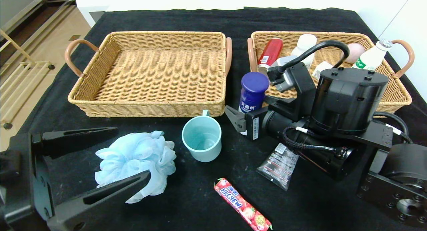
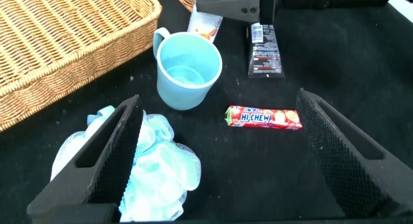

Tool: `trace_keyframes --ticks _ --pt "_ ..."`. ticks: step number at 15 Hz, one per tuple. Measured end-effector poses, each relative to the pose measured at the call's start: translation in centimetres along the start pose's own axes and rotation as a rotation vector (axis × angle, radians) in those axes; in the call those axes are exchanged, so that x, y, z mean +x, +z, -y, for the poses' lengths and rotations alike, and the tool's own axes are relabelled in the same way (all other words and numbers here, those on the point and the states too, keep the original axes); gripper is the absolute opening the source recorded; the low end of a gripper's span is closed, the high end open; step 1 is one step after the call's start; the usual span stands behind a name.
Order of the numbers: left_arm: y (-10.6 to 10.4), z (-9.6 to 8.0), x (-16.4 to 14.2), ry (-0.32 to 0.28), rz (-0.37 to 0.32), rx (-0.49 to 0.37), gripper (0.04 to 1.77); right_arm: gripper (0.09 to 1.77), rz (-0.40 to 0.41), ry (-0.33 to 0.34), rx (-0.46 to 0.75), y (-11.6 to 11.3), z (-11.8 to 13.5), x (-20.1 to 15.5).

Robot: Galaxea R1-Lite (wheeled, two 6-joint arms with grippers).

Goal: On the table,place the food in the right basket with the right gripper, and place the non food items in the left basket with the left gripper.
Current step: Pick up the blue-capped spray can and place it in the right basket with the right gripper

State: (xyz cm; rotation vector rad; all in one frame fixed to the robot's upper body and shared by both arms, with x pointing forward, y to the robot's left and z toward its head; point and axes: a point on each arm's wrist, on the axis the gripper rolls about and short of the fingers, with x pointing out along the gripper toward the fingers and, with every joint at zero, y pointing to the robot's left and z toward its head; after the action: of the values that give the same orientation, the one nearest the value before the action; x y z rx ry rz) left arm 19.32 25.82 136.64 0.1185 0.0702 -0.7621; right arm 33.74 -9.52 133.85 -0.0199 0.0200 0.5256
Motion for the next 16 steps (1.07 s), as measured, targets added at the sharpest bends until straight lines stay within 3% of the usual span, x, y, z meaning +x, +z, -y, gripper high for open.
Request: trace_keyframes --ticks 14,16 --pt "-0.02 0.00 -0.01 0.000 0.000 0.002 1.72 1.71 0.009 -0.019 0.008 -0.34 0.53 0.70" --pt "-0.02 0.00 0.00 0.000 -0.001 0.002 1.72 1.38 0.010 -0.019 0.008 -0.35 0.54 0.73"
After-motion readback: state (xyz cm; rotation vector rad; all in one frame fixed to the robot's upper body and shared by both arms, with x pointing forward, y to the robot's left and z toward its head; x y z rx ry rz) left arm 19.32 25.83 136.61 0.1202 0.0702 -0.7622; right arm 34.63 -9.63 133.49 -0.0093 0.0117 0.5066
